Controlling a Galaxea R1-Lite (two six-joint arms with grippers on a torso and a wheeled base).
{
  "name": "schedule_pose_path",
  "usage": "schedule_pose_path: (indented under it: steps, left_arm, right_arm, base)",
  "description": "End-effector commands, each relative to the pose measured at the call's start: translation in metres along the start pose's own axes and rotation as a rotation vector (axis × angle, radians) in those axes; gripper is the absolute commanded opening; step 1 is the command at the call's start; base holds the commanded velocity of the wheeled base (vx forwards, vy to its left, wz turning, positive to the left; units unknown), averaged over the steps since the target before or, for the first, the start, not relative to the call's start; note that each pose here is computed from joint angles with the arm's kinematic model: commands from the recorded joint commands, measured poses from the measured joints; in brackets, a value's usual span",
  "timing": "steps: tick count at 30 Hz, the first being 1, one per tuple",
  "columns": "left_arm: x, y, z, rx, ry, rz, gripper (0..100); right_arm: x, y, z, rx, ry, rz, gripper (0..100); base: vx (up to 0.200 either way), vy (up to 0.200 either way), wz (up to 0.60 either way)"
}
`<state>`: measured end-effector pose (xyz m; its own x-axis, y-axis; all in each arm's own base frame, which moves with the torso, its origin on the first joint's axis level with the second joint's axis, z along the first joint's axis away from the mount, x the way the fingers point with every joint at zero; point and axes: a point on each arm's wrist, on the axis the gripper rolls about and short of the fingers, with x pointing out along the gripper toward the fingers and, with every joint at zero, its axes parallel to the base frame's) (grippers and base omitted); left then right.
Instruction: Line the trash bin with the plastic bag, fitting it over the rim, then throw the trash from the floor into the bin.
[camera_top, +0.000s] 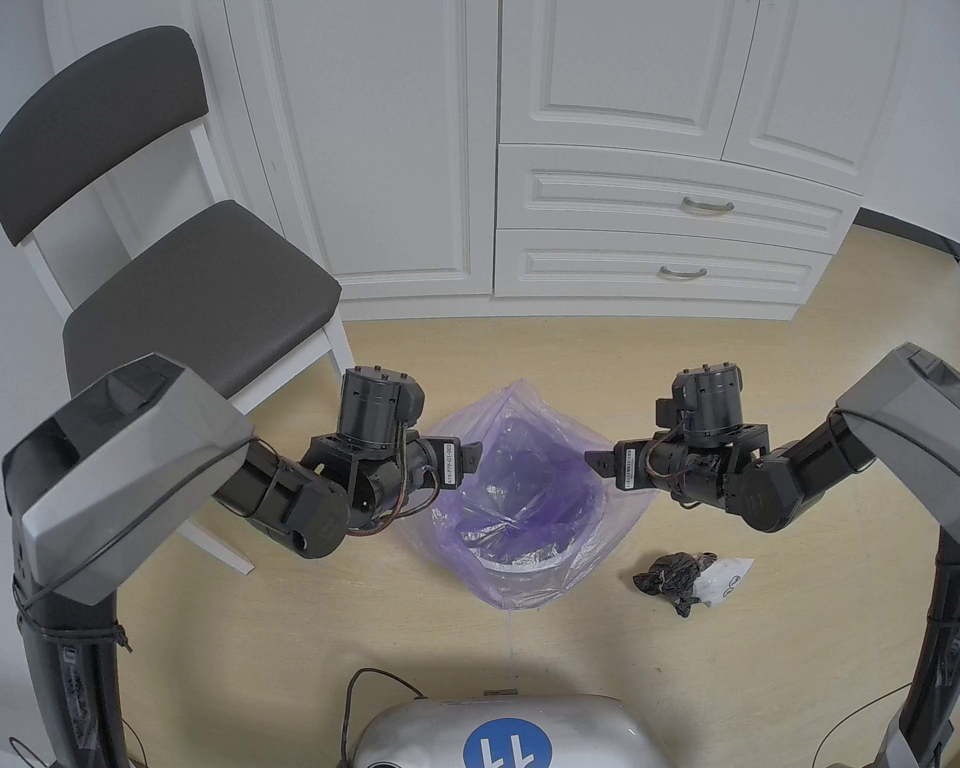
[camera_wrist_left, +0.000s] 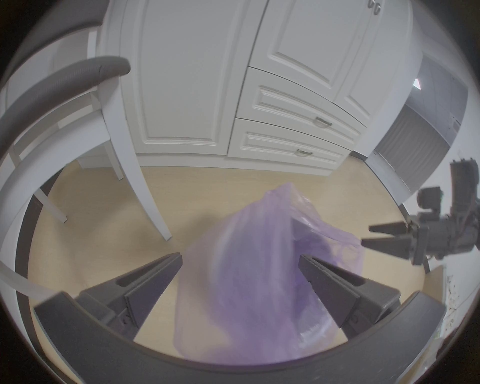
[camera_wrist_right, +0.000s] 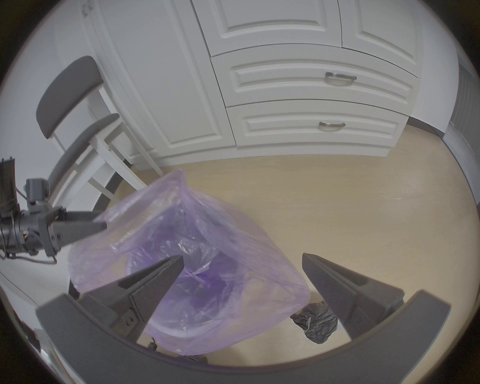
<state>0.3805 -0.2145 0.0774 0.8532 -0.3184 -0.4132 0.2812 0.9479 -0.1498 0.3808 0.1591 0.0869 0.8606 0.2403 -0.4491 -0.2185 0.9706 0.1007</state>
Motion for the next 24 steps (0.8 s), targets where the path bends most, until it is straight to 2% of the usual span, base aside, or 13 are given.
schedule_pose_path:
  steps: [1,4,12,16,24]
  left_arm:
    - [0.03,0.019,-0.017,-0.016,0.012,0.045,100]
    - [0.035,0.027,-0.016,-0.028,-0.025,0.054,100]
    - [0.046,0.036,-0.016,-0.038,-0.041,0.07,100]
    - [0.044,0.043,-0.008,-0.047,-0.06,0.082,100]
    - [0.047,0.059,0.002,-0.063,-0.093,0.111,100]
  right_arm:
    - [0.024,0.001,-0.021,-0.007,0.048,-0.024,100]
    - [0.032,-0.002,-0.024,-0.003,0.05,-0.034,100]
    - [0.046,-0.011,-0.022,0.03,0.029,-0.086,100]
    - [0.048,-0.016,-0.013,0.063,-0.002,-0.096,100]
    - [0.069,-0.028,-0.014,0.099,-0.025,-0.147,100]
  base:
    - [0.0,0.0,0.0]
    - [0.0,0.0,0.0]
    - [0.0,0.0,0.0]
    - [0.0,0.0,0.0]
    - [0.0,0.0,0.0]
